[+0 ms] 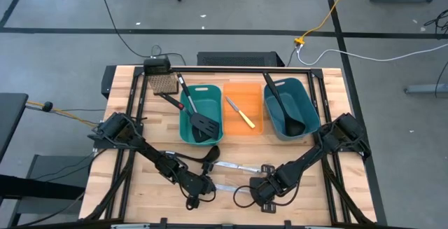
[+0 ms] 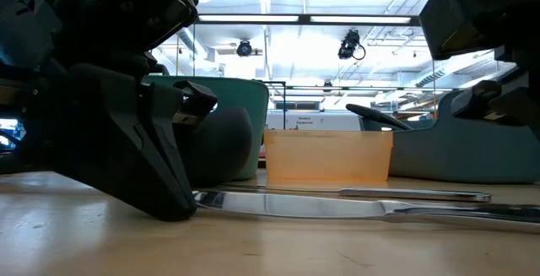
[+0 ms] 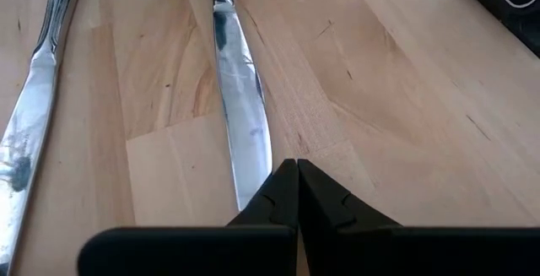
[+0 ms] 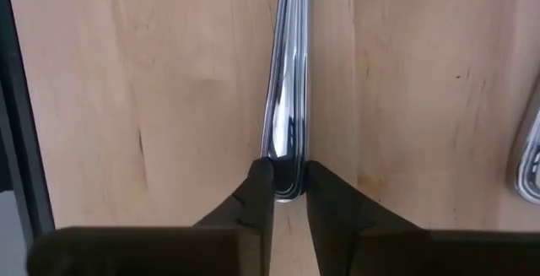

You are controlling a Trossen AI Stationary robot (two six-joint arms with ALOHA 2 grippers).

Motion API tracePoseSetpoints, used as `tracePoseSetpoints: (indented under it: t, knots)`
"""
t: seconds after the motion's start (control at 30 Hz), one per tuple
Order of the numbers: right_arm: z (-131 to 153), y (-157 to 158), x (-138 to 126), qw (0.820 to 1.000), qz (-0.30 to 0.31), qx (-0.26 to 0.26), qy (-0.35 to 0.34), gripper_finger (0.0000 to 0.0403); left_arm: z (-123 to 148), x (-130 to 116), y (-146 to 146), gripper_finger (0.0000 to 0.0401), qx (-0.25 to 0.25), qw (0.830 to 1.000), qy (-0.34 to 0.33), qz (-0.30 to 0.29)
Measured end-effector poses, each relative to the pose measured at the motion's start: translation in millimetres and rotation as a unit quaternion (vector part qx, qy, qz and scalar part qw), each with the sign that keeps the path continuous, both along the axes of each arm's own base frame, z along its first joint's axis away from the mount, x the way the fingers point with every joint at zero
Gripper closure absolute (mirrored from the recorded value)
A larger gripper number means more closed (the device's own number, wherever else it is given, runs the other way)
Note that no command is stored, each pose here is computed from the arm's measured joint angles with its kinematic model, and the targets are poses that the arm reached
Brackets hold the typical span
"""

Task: Pick & Place Kitchen Items
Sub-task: Put the silver knife into the orange bin

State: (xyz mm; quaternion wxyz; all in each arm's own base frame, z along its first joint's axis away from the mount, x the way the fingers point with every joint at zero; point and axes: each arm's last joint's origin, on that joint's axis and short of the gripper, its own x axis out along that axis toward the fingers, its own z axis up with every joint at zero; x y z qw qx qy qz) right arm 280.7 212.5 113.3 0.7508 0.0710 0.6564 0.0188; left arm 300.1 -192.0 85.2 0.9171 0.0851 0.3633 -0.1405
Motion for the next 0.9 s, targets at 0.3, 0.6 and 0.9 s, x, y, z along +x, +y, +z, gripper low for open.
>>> tracePoseSetpoints:
  t: [0.3, 0.6, 0.9]
  knots:
    - [1, 3, -2, 0.999, -0.002, -0.023, -0.024, 0.0344, 9, 0, -2, 0.0378, -0.008, 1.0, -0.022, -0.002]
    - [1, 8, -3, 0.998, 0.002, -0.035, -0.042, 0.0345, 34, -3, -4, 0.0374, -0.004, 0.998, -0.051, -0.027]
    - [1, 8, -3, 0.998, 0.003, -0.042, -0.048, 0.0345, 37, -2, 3, 0.0321, 0.016, 0.999, -0.05, 0.008]
